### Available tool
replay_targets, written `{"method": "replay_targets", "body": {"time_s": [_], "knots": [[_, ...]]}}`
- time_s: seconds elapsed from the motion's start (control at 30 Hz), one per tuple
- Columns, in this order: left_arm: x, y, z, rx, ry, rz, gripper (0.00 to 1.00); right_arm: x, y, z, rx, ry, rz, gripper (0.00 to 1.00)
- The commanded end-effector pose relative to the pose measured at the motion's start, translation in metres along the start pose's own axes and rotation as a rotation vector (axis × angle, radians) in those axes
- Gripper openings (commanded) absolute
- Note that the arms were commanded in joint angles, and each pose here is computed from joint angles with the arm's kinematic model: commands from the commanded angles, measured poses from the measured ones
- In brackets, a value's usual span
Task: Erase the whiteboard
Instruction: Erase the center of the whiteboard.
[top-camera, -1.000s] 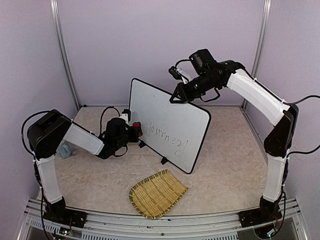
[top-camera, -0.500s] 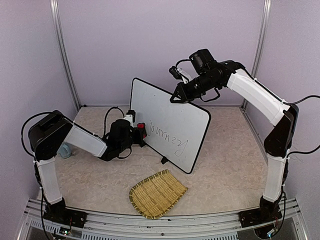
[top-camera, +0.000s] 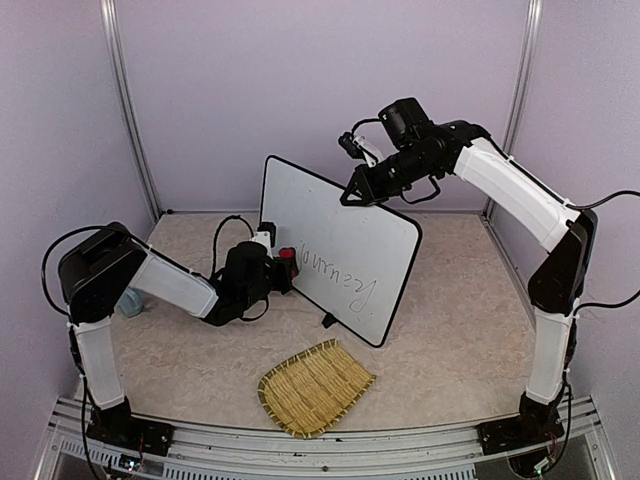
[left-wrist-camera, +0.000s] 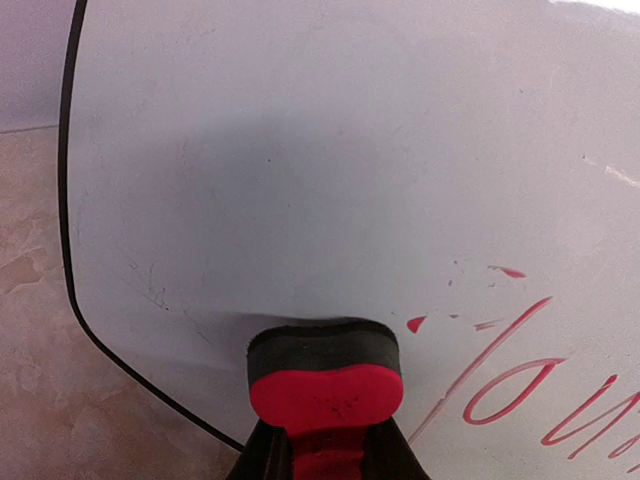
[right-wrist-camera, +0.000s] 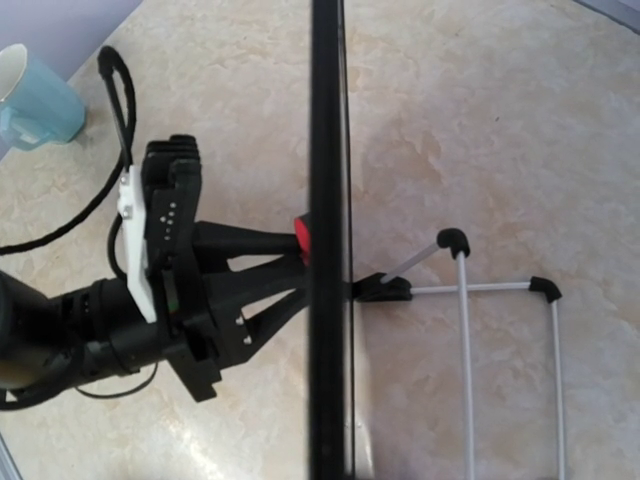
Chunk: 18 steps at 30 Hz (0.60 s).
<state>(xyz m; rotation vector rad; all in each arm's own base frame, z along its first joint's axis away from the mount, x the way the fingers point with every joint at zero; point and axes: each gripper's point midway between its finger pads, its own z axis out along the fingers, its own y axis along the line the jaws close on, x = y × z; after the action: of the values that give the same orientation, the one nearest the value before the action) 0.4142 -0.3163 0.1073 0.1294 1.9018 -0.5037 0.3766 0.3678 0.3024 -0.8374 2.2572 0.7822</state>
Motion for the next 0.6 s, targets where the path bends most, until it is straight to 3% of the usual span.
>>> {"method": "replay_targets", "body": {"time_s": [0.0, 0.17, 0.4, 0.57], "knots": [[-0.027, -0.065, -0.004, 0.214, -0.061, -0.028, 0.18, 0.018, 0.063, 0.014, -0.284, 0.075, -0.011, 0.0], [-0.031, -0.044, -0.002, 0.123, -0.066, -0.013, 0.18, 0.019, 0.062, 0.015, -0.276, 0.077, -0.013, 0.0], [-0.049, 0.024, 0.003, -0.032, -0.077, -0.031, 0.18, 0.019, 0.061, 0.014, -0.27, 0.074, -0.014, 0.0], [-0.049, 0.038, 0.009, -0.065, -0.062, 0.018, 0.18, 0.019, 0.06, 0.016, -0.268, 0.077, -0.013, 0.0]]}}
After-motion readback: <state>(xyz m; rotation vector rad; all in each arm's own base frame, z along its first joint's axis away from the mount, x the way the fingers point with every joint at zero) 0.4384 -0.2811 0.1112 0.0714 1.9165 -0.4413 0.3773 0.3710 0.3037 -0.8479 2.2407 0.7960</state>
